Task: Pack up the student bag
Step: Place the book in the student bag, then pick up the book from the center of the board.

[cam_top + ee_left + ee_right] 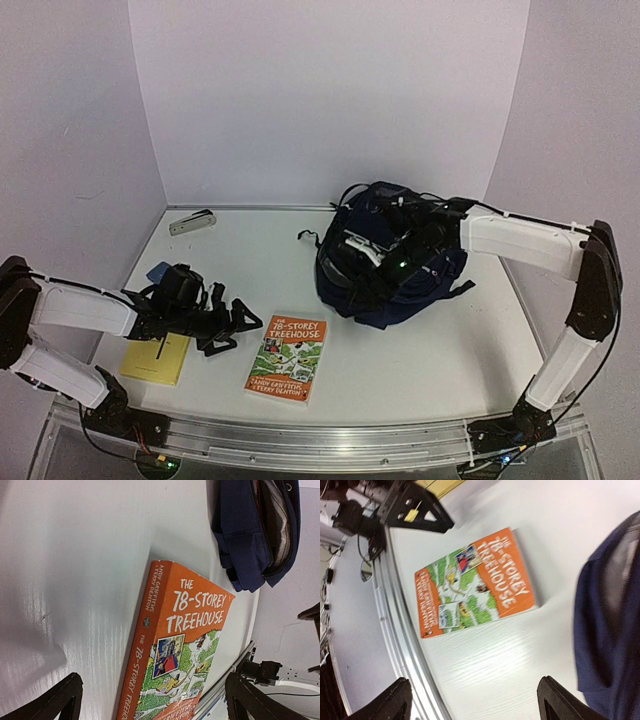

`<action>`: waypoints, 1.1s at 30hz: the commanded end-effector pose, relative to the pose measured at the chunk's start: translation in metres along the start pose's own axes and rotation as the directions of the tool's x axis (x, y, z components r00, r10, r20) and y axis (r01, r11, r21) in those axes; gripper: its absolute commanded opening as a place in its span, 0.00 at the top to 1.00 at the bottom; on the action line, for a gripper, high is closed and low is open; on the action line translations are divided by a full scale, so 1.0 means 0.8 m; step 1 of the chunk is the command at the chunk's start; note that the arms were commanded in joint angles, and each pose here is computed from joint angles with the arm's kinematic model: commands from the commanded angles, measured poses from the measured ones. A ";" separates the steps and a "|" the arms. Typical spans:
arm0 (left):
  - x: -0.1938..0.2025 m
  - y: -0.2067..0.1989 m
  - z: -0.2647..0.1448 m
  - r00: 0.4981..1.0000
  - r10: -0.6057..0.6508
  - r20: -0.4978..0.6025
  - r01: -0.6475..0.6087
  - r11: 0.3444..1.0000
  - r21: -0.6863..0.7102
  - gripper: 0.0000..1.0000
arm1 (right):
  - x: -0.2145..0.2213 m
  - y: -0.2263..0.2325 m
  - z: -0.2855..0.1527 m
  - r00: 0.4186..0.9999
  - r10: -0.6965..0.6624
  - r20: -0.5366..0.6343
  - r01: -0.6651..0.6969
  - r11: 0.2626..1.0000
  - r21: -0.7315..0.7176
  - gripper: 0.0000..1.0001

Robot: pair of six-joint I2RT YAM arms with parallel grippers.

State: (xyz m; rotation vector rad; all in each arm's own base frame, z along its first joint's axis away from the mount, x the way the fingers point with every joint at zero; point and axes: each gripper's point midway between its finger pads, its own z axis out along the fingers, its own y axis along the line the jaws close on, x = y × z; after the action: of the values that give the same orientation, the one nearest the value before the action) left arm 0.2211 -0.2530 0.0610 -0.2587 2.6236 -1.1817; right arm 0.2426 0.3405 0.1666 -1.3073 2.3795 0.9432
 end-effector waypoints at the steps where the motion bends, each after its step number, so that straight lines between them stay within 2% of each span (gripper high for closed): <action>1: 0.003 -0.016 -0.001 1.000 0.014 -0.001 -0.014 0.995 0.095 0.01 | 0.023 0.039 0.037 0.997 -0.054 -0.050 0.048 0.991 -0.126 0.15; 6: 0.018 -0.012 0.006 1.000 0.011 -0.025 -0.008 0.992 0.125 0.02 | 0.059 0.038 0.096 0.984 -0.041 -0.171 0.013 0.987 -0.161 0.18; 15: 0.028 0.005 0.022 0.999 0.022 -0.045 -0.019 0.997 0.069 0.03 | 0.075 0.014 0.163 0.973 0.045 -0.226 -0.083 0.983 -0.162 0.19; 22: 0.040 0.013 0.051 0.994 0.008 -0.105 0.000 0.997 0.071 0.10 | 0.073 0.003 0.194 0.969 0.090 -0.229 -0.129 0.978 -0.164 0.22; 27: 0.057 -0.004 0.076 0.987 0.042 -0.153 -0.020 0.990 0.141 0.22 | 0.069 -0.004 0.216 0.967 0.099 -0.235 -0.138 0.978 -0.156 0.37; 33: 0.076 -0.050 0.088 0.980 0.119 -0.159 -0.067 0.951 0.301 0.38 | 0.073 -0.016 0.236 0.960 0.128 -0.247 -0.166 0.976 -0.142 0.57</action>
State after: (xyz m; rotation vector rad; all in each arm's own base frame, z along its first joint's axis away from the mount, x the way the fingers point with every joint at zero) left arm 0.2241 -0.3108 0.0362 -0.1215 2.4908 -1.4348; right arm 0.2006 0.3932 0.0175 -1.3288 2.7680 1.1097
